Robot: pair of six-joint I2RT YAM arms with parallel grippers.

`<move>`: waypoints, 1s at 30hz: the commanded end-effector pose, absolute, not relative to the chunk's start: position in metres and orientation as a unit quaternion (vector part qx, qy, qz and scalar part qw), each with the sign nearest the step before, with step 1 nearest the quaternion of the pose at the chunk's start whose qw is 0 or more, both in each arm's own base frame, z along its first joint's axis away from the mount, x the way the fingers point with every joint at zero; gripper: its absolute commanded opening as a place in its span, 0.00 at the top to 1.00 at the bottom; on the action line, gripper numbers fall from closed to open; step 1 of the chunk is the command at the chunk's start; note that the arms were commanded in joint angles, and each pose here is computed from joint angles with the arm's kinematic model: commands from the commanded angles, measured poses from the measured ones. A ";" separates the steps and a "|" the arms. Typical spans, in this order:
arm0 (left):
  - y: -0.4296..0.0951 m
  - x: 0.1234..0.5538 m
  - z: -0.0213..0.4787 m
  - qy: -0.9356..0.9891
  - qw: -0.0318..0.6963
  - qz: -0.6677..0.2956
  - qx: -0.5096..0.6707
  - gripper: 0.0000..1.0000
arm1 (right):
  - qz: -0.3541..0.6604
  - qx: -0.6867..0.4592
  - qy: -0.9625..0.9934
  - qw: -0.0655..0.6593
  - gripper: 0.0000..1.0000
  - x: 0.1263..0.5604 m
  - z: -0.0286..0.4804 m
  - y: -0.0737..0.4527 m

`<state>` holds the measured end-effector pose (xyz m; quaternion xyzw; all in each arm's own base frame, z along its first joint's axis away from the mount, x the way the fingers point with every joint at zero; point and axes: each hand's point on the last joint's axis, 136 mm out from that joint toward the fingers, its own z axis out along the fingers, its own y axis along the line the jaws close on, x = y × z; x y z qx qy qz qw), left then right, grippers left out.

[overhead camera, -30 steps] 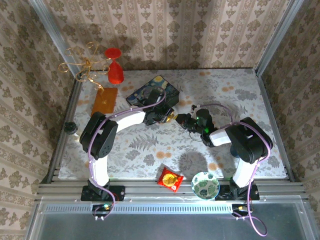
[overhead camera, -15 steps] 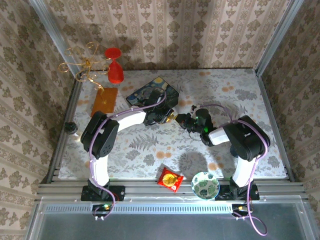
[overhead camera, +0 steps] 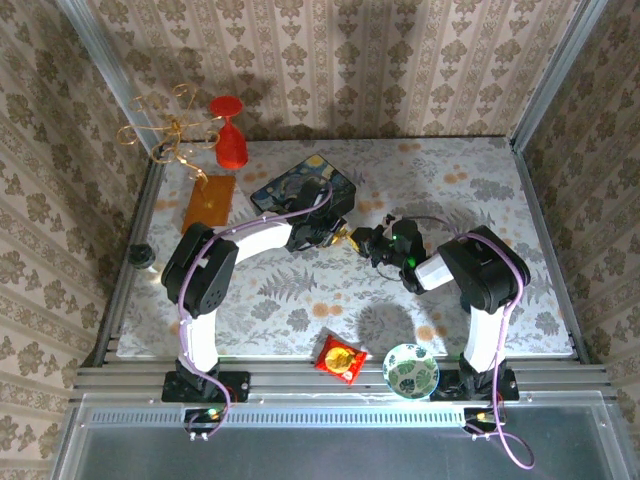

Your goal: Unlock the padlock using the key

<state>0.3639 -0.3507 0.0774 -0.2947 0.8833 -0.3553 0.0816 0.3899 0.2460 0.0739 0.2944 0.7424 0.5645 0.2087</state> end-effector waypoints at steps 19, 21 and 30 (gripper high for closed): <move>-0.397 0.327 0.115 0.867 0.017 -0.443 -0.227 1.00 | 0.386 0.275 0.851 0.225 0.71 0.363 0.064 0.207; -0.397 0.328 0.117 0.866 0.019 -0.445 -0.228 1.00 | 0.361 0.262 0.864 0.233 0.65 0.361 0.069 0.200; -0.397 0.330 0.115 0.867 0.017 -0.442 -0.228 1.00 | 0.284 0.214 0.890 0.284 0.61 0.344 0.086 0.171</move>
